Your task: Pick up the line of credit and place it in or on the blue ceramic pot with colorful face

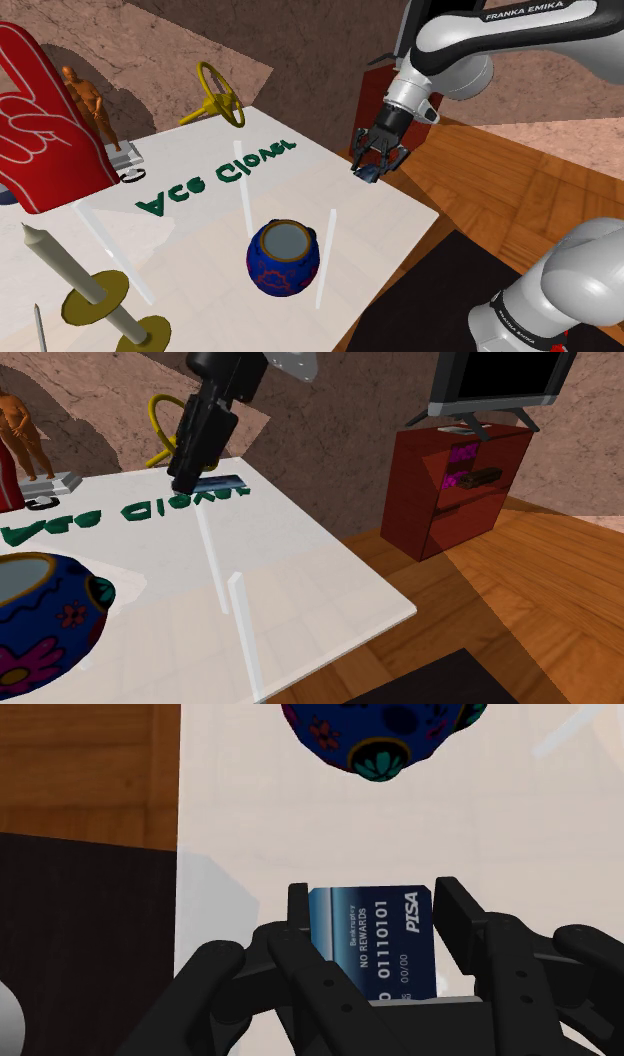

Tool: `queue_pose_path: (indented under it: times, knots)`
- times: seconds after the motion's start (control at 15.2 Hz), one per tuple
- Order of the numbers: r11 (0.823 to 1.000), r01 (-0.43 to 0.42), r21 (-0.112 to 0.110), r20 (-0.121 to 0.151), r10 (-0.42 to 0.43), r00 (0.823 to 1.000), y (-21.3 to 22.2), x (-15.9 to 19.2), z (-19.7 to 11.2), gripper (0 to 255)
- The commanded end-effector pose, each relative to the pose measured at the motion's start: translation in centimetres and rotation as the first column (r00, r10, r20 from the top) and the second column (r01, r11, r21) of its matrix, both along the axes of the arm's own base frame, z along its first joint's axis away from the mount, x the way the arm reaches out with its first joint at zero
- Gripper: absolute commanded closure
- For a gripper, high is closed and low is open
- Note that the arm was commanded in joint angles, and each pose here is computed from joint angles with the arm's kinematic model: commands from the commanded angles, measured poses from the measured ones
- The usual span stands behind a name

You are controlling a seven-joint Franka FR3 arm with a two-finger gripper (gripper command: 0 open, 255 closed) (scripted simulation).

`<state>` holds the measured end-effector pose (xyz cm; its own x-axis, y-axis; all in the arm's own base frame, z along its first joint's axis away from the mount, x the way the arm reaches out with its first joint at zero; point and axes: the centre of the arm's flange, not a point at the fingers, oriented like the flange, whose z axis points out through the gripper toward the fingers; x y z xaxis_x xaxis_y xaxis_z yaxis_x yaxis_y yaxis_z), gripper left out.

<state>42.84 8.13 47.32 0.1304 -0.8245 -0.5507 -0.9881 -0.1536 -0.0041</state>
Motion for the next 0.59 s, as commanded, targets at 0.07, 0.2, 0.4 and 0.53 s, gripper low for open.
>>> queue_pose_path:
  times: [0.07, 0.2, 0.4, 0.53]
  knots:
    - [1.000, 0.001, 0.001, 0.000, -0.001, 1.000, 4.0, 0.2, 0.2, 255]
    - [1.000, 0.001, 0.001, 0.000, -0.001, 1.000, 6.6, 0.3, 0.3, 255]
    - [1.000, 0.001, 0.001, 0.000, -0.001, 1.000, 10.6, 0.3, 0.5, 255]
    - [1.000, 0.001, 0.001, 0.000, -0.001, 1.000, 13.2, 0.4, 0.6, 255]
